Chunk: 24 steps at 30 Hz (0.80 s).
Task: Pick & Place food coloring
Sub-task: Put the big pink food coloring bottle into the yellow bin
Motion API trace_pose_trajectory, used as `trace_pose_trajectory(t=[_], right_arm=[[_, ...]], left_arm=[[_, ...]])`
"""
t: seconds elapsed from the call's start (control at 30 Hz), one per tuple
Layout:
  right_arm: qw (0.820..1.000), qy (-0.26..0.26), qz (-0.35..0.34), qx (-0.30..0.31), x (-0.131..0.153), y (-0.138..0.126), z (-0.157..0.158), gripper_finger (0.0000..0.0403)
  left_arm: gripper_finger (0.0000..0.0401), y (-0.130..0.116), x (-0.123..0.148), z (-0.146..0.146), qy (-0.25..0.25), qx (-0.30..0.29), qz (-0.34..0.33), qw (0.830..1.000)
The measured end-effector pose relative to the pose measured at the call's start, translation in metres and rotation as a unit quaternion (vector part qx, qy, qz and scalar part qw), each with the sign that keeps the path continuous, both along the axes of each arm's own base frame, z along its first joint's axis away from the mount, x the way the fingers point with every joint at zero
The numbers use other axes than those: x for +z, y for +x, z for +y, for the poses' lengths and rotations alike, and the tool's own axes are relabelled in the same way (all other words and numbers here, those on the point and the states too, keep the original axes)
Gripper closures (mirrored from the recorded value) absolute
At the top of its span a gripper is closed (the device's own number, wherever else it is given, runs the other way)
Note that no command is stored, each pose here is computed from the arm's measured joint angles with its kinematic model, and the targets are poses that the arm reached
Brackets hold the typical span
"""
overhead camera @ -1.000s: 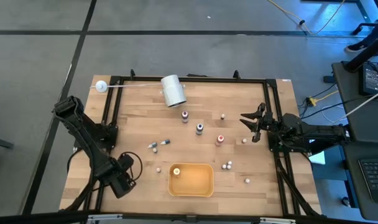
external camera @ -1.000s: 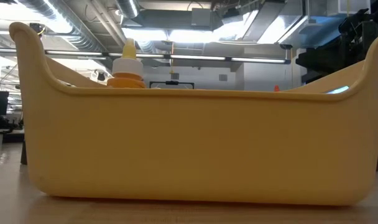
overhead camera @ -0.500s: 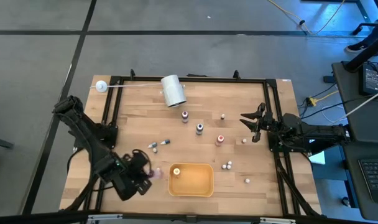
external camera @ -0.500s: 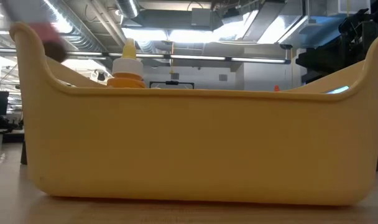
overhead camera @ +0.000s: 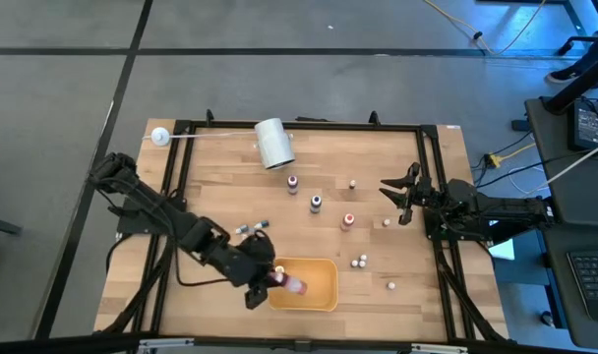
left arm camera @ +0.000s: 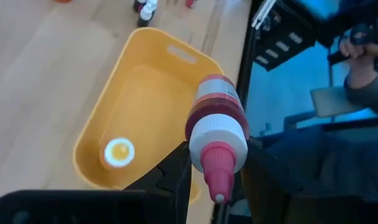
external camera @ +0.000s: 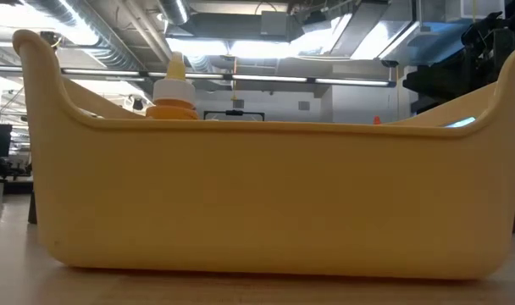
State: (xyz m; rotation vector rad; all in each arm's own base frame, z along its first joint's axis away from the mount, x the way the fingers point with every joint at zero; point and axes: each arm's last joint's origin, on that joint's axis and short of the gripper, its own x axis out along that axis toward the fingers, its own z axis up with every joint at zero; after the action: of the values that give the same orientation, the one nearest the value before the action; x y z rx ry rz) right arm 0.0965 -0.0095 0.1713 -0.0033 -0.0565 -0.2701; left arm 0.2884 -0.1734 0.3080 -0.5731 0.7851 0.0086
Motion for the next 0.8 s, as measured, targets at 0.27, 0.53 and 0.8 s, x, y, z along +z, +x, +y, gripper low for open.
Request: trace_pose_trajectory(t=[0.27,0.53,0.8], right_arm=[[1.0,0.0,0.0,0.0,0.0,0.0,0.0,0.0283],[1.0,0.001,0.0,0.0,0.0,0.0,0.0,0.0283],[1.0,0.003,-0.001,0.0,0.0,0.0,0.0,0.0283]], left_arm=[[0.029,0.034,0.011,-0.015,0.059,-0.028,0.132,0.989],[0.029,0.05,-0.016,-0.036,0.072,0.004,0.266,0.961],[0.0289,0.063,-0.044,-0.034,0.077,0.019,0.311,0.947]])
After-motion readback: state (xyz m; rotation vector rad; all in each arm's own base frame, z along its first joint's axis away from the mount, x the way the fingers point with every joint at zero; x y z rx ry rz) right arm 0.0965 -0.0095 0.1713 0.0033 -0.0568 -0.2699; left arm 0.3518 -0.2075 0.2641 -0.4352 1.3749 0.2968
